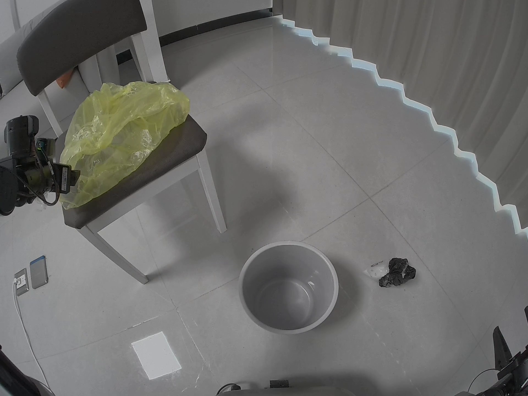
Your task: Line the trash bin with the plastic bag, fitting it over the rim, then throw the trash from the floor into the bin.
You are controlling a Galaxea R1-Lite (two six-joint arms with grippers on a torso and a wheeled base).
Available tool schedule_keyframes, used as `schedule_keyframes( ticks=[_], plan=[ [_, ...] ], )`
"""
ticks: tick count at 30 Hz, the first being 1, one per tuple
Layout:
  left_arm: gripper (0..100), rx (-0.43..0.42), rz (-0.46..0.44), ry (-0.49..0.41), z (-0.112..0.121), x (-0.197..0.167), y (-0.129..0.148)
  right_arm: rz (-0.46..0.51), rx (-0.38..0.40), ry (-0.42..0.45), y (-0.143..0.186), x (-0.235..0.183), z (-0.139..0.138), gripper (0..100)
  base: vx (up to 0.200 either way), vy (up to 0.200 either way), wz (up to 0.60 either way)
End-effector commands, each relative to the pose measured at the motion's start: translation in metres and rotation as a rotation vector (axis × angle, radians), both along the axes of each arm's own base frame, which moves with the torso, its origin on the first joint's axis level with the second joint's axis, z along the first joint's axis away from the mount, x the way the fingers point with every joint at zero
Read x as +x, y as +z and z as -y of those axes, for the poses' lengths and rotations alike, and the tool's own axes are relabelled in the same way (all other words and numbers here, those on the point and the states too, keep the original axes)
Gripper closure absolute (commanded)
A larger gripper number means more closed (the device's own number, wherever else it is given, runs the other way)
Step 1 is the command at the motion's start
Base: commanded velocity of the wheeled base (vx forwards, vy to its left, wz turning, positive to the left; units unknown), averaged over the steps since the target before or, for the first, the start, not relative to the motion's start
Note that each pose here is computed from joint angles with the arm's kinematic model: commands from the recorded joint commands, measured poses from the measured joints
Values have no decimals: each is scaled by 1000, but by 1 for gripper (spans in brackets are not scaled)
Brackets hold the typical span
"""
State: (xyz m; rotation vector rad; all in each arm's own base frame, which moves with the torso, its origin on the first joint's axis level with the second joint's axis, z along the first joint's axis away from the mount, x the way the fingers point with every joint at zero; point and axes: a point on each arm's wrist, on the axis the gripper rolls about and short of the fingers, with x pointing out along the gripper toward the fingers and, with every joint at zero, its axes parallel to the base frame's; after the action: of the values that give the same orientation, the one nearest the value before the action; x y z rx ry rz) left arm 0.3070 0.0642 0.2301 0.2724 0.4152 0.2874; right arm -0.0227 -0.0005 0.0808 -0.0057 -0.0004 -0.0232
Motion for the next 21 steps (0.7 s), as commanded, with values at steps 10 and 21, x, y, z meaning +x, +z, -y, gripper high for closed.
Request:
schedule_keyframes(
  ticks=[10, 21],
  plan=[
    [100, -11, 1, 12, -4, -1, -1, -5, -17, 2, -5, 0, 0, 0, 0, 0, 0],
    [100, 2, 348, -482, 78, -70, 114, 92, -13, 204, 97, 19, -4, 0, 0, 0, 0]
  ],
)
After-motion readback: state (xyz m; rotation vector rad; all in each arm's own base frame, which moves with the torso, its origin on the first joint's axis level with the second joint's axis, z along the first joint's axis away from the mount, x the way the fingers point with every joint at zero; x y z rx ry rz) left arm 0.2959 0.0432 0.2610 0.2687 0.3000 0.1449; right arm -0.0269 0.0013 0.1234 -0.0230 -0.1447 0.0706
